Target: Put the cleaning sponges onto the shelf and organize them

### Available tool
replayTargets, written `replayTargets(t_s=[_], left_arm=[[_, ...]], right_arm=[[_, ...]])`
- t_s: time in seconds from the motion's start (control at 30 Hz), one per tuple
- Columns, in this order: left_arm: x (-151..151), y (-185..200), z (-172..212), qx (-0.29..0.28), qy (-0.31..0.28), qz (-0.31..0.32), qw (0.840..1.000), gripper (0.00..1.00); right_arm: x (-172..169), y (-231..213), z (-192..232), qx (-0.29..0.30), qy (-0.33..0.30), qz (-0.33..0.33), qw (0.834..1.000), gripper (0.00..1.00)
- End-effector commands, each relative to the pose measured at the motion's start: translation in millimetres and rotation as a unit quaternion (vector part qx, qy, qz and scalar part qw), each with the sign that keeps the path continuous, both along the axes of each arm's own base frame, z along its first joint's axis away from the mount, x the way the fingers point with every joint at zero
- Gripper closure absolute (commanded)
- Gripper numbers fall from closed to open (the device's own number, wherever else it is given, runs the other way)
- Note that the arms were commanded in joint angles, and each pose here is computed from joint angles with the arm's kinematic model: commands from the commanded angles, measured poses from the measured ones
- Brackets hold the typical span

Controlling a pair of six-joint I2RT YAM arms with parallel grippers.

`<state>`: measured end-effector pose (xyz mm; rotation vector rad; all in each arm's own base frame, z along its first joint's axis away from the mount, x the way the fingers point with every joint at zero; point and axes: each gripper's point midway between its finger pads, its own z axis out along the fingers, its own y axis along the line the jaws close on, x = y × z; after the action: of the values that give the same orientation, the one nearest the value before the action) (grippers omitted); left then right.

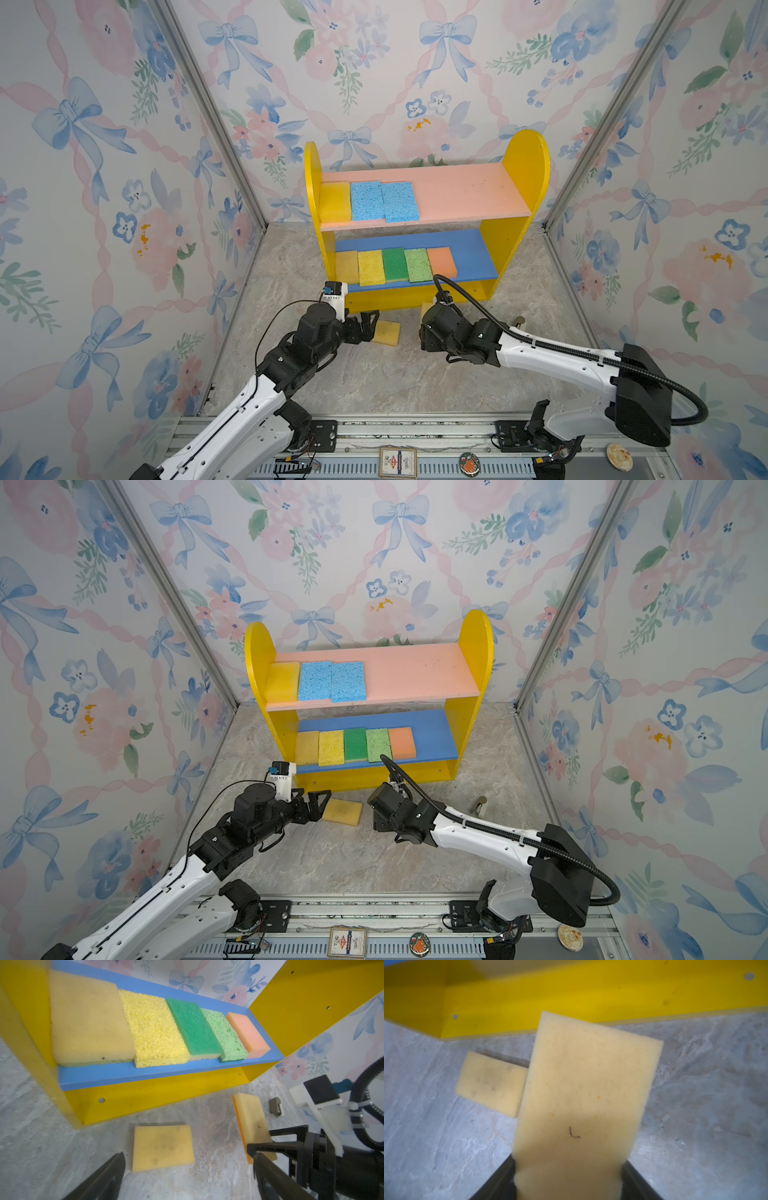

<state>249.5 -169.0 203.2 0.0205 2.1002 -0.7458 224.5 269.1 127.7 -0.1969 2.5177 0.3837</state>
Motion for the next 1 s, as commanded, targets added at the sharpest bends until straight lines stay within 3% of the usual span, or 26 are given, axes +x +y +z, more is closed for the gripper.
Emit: replayTargets(t_s=[0.0,0.1,0.23,0.43,0.6,0.8,0.97], left_arm=[[-1.4,-28.6,15.9,-0.145,0.028,-0.023,0.989,0.02],[-1.0,-43.6,22.7,-0.202,0.032,-0.033,0.978,0.02],[-2.7,-60.4,27.3,-0.226,0.034,-0.04,0.973,0.02],[-9.2,-88.4,16.3,-0.244,0.066,-0.067,0.965,0.08],[-7.3,-89.5,6.9,-0.245,0.083,-0.056,0.964,0.15],[-5.1,-97.2,3.6,-0.241,0.093,-0.065,0.964,0.38],[-4.9,-98.3,-1.9,-0.239,0.097,-0.066,0.964,0.68]], right_arm=[[-20.6,14.6,14.2,0.002,-0.013,0.12,0.993,0.33],[-29.5,29.5,31.4,0.034,-0.016,0.169,0.985,0.33],[-35.2,40.9,47.9,0.052,-0.023,0.21,0.976,0.33],[-36.8,47.3,59.9,0.068,-0.035,0.226,0.971,0.33],[-36.2,49.0,61.3,0.083,-0.039,0.22,0.971,0.33],[-34.8,53.2,63.8,0.094,-0.04,0.217,0.971,0.33],[-34.2,55.1,65.1,0.094,-0.038,0.216,0.971,0.32]])
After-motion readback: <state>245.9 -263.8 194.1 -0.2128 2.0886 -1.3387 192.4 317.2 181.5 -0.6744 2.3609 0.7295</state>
